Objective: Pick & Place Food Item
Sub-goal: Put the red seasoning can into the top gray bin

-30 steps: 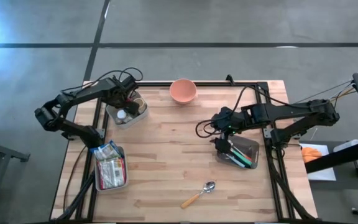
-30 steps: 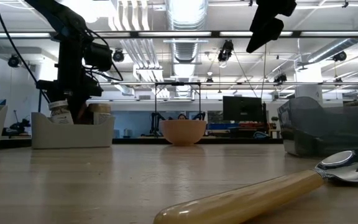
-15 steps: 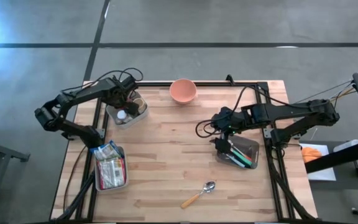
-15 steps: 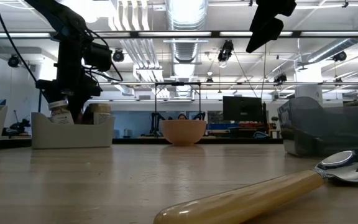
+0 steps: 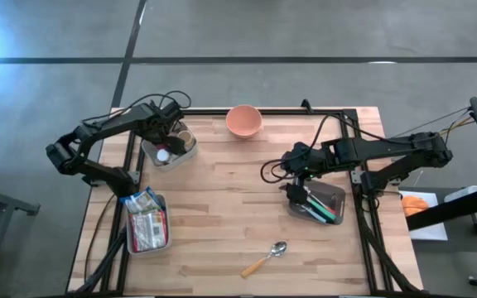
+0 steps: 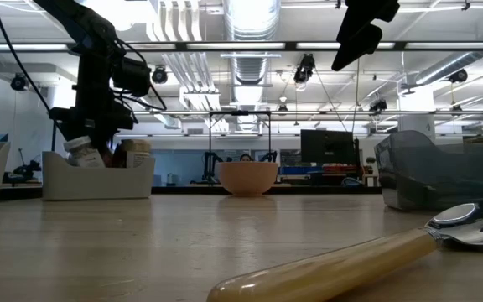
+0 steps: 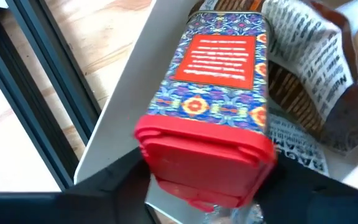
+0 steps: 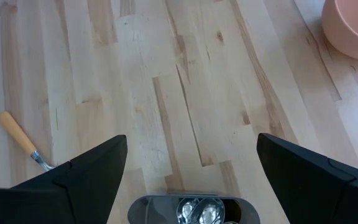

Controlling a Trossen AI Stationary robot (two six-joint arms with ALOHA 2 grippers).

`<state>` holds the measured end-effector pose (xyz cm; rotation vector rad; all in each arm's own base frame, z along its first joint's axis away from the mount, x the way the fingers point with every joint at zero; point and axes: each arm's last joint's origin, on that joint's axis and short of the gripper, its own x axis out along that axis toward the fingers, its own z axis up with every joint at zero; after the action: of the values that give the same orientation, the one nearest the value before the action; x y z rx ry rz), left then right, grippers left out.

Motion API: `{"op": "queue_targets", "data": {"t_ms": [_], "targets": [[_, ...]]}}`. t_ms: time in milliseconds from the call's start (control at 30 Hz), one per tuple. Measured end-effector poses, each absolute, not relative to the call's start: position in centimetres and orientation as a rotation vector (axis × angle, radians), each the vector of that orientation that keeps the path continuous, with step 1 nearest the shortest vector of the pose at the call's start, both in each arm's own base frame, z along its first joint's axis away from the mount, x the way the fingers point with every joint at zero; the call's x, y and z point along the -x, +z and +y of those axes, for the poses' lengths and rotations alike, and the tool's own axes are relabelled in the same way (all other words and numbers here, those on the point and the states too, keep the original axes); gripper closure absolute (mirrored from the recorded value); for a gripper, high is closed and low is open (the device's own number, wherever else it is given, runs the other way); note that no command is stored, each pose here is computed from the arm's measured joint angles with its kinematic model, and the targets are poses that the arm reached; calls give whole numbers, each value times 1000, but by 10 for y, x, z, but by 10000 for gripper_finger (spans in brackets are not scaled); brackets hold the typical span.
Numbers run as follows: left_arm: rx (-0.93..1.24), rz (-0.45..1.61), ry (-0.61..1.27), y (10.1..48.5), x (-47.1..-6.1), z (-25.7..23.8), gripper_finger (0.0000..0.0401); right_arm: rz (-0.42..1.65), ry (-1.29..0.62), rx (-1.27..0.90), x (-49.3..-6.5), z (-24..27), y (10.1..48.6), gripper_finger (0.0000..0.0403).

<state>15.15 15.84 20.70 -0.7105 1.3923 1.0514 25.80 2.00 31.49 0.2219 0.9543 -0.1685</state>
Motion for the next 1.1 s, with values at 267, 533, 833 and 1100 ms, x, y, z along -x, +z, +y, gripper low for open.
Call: {"op": "queue_targets", "data": {"t_ms": [267, 533, 833, 1100], "targets": [[705, 1413, 1039, 208, -150, 157, 201, 958, -169, -220, -259, 20, 313, 45], [705, 1502, 1019, 229, -146, 153, 201, 980, -139, -211, -263, 21, 303, 45], [630, 1504, 1001, 251, -149, 157, 201, 1018, -96, -230, -260, 24, 296, 45], [592, 1603, 1025, 237, -148, 159, 201, 1017, -82, -226, -260, 26, 296, 45]]}}
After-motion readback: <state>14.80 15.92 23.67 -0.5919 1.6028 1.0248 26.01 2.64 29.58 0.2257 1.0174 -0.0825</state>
